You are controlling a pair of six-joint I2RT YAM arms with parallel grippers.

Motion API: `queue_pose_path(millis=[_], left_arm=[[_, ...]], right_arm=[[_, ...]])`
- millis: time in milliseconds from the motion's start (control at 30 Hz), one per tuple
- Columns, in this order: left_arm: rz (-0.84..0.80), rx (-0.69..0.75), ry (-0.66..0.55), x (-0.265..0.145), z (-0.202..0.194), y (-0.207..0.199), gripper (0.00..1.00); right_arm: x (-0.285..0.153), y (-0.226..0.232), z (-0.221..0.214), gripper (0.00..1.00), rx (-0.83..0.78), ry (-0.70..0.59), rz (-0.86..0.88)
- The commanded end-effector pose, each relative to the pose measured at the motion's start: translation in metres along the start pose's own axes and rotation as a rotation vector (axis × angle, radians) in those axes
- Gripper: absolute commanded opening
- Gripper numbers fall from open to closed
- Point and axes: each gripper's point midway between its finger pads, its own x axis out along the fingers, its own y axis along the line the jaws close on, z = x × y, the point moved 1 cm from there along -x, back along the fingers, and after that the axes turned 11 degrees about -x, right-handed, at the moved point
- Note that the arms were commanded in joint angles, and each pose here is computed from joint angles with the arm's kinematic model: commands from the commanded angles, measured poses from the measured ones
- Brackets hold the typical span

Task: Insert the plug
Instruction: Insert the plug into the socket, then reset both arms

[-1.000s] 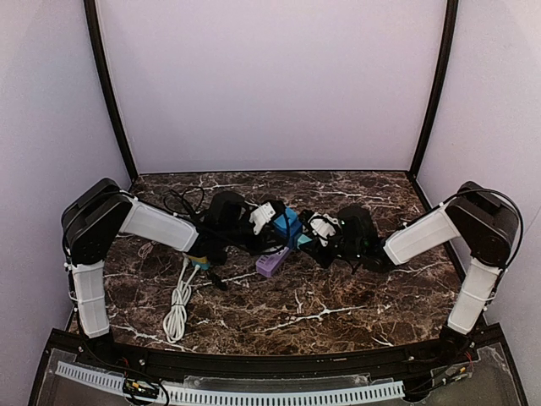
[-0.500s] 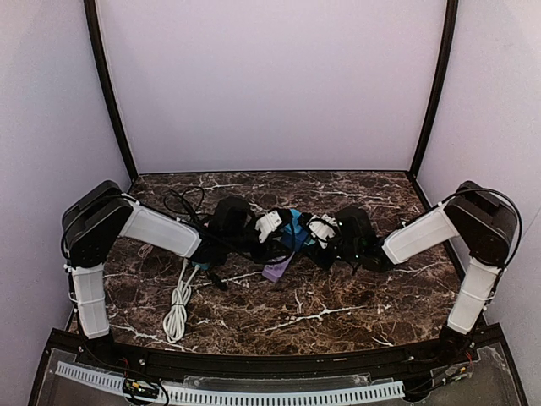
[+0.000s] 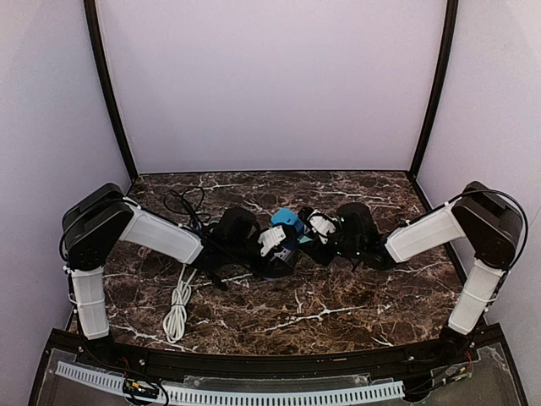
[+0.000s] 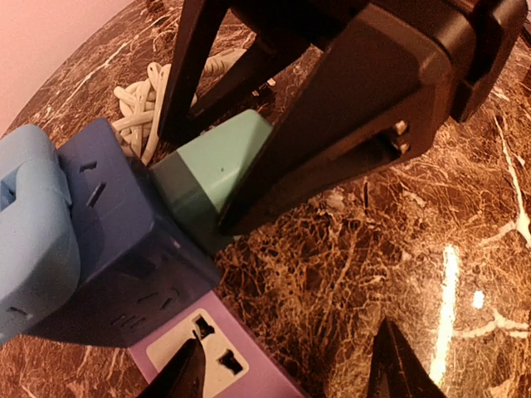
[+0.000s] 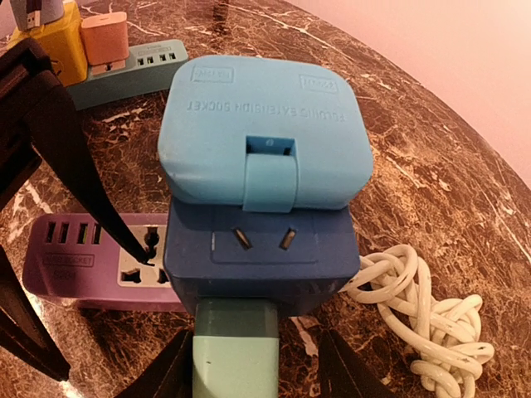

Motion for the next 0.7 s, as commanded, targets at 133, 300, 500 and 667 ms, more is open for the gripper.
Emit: queue_pose_path(millis=[133,300,500,667], left_arm=[[0.003,0.006,0.003,-0.021,0.012,-0.002,0.51],[-0.04,0.014,0.012,-0.03,0.014,-0.012,0.51],[-0.094,0.024,-0.034,-0.054,0.048,-0.029,0.53],[0.043,0.088,-0.119,-0.089,0.115,-0.008,0.57]], right_arm=[[-0.011,-0.013,0.037,0.51,-0.025,-0.093,-0.049],[-0.021,-0.017,0.048,0.55,-0.037,-0.097,-0.049],[-0.05,-0.049,0.071,0.66,0.041,-0.11,-0.124],[-0.085,-0.116,0.058,0.84,0.195,-0.024,-0.361]])
